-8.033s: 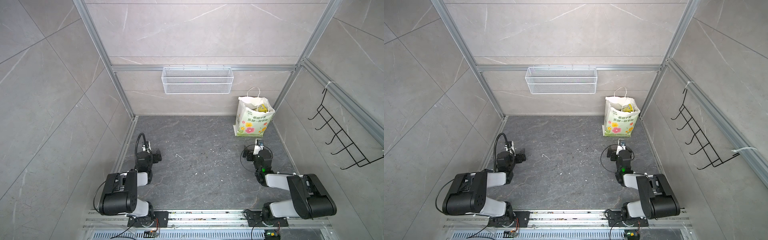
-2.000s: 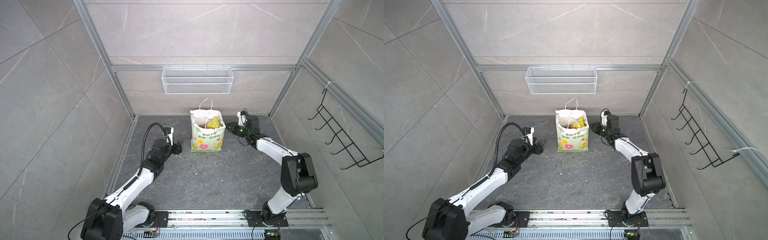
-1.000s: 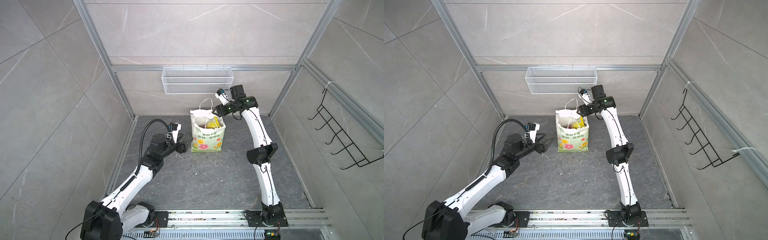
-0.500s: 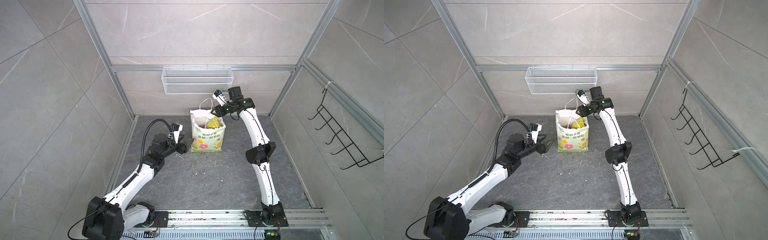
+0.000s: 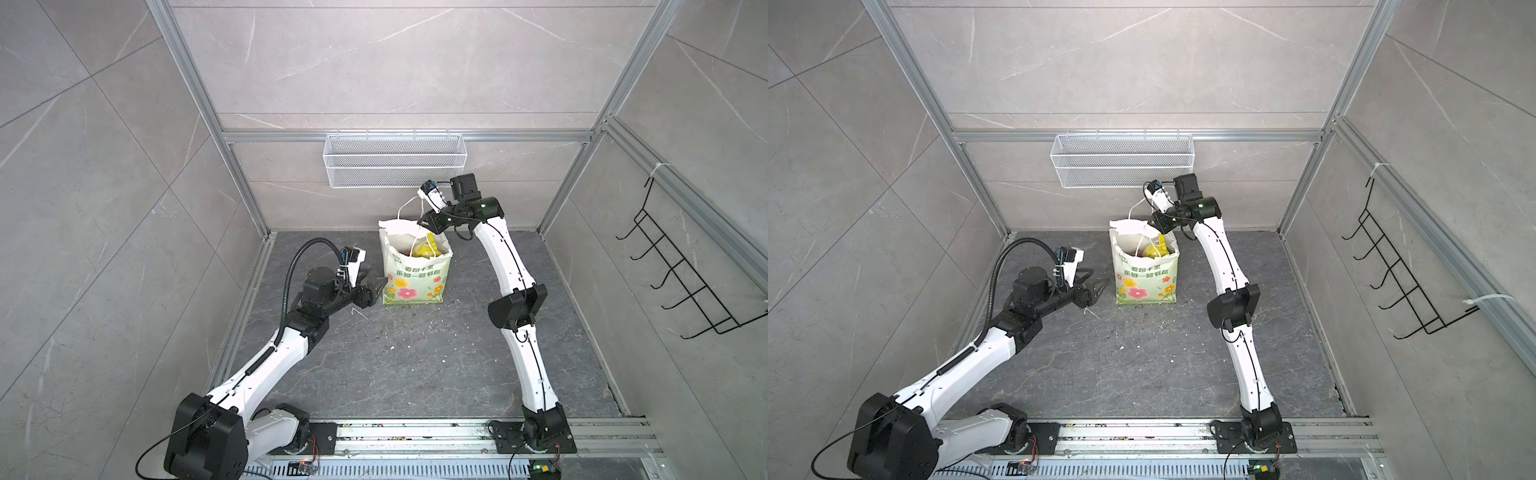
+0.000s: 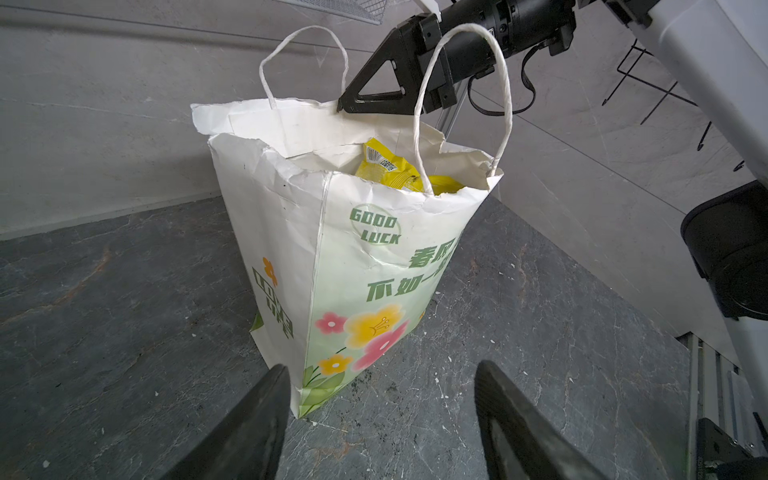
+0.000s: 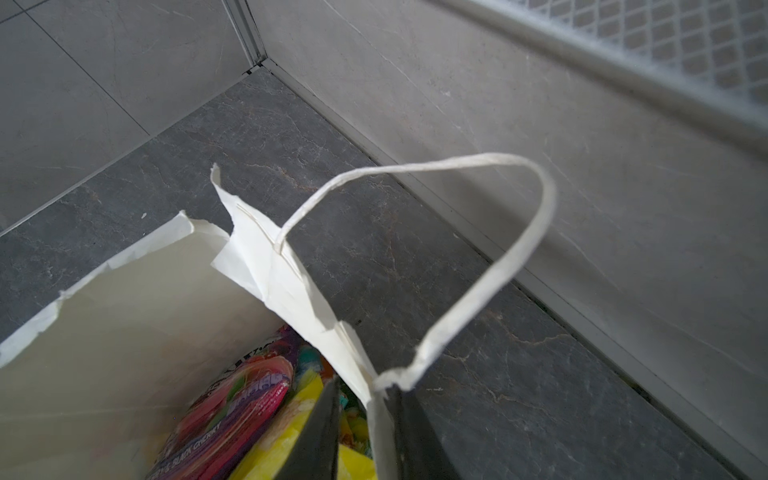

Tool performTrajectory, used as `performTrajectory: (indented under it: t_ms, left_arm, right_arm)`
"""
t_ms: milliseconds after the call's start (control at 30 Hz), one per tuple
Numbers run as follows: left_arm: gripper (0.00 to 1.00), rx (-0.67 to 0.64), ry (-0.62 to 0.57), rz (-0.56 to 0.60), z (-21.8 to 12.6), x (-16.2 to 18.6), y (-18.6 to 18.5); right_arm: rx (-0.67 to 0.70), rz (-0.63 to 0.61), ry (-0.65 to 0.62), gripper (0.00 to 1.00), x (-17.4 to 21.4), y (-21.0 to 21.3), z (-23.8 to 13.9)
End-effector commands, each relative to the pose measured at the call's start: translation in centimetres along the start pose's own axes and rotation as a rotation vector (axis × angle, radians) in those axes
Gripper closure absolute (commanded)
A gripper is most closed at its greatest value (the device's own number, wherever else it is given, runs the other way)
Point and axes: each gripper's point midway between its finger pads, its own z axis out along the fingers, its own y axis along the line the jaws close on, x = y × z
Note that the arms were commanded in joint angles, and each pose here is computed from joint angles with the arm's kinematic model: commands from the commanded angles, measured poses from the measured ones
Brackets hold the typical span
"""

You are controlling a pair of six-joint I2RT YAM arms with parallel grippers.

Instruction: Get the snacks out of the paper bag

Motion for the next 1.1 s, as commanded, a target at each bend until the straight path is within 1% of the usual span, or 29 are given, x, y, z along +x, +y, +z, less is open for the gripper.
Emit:
performTrajectory:
  t_ms: [0, 67, 133, 167, 200, 267, 300, 333, 367, 400, 533, 600, 667, 700, 733, 867, 1067]
  left_arm:
    - [0.28, 0.038, -0.035, 0.055, -0.4, -1.4, -1.0]
    - [0.28, 0.034, -0.040, 0.058, -0.4, -1.3, -0.9]
    - [0.28, 0.034, -0.041, 0.054, -0.3, -1.3, -0.9]
    - [0.28, 0.038, -0.036, 0.052, -0.3, -1.2, -0.9]
    - [0.28, 0.041, -0.034, 0.051, -0.3, -1.1, -1.0]
    - [0.28, 0.042, -0.036, 0.051, -0.3, -1.0, -1.0]
    - [0.28, 0.039, -0.035, 0.050, -0.3, -0.9, -0.9]
    - [0.28, 0.038, -0.037, 0.049, -0.3, -1.0, -0.9]
    - [0.28, 0.038, -0.031, 0.049, -0.3, -0.9, -0.9]
    - [0.28, 0.038, -0.029, 0.050, -0.4, -1.0, -1.0]
    - [0.28, 0.032, -0.042, 0.060, -0.5, -1.0, -0.9]
    - [0.28, 0.031, -0.034, 0.057, -0.5, -1.0, -0.9]
    - [0.28, 0.038, -0.031, 0.055, -0.5, -0.9, -1.0]
    - [0.28, 0.038, -0.035, 0.052, -0.5, -0.8, -1.0]
    - [0.28, 0.038, -0.040, 0.051, -0.5, -0.8, -1.0]
    - [0.28, 0.037, -0.029, 0.047, -0.6, -0.5, -1.0]
    - [0.28, 0.028, -0.030, 0.055, -0.8, -0.7, -0.9]
  right_arm:
    - [-0.023, -0.040, -0.009, 0.61, -0.4, 0.7, -0.1]
    - [-0.025, -0.042, 0.008, 0.62, 0.2, 0.7, 0.3]
    - [-0.021, -0.046, 0.021, 0.56, 0.6, 0.6, 0.4]
    - [-0.010, -0.048, 0.025, 0.55, 0.7, 0.4, 0.5]
    - [-0.001, -0.053, 0.028, 0.56, 0.7, 0.2, 0.6]
    - [0.005, -0.071, 0.028, 0.61, 0.7, 0.2, 0.6]
    - [0.002, -0.080, 0.027, 0.63, 0.7, 0.3, 0.6]
    - [-0.006, -0.096, 0.029, 0.62, 0.7, 0.5, 0.6]
    - [-0.004, -0.109, 0.031, 0.58, 0.7, 0.5, 0.6]
    - [0.006, -0.115, 0.030, 0.57, 0.6, 0.3, 0.6]
    - [0.018, -0.129, 0.036, 0.57, 0.8, 0.0, 0.9]
    - [0.018, -0.133, 0.043, 0.60, 1.1, -0.1, 1.1]
    - [0.041, -0.133, 0.055, 0.61, 1.4, -0.6, 1.4]
    - [0.055, -0.134, 0.061, 0.64, 1.6, -0.8, 1.5]
    - [0.054, -0.139, 0.068, 0.67, 1.7, -0.8, 1.6]
    - [0.033, -0.152, 0.073, 0.69, 1.9, -0.3, 1.6]
    - [0.017, -0.177, 0.077, 0.80, 1.7, 0.3, 0.9]
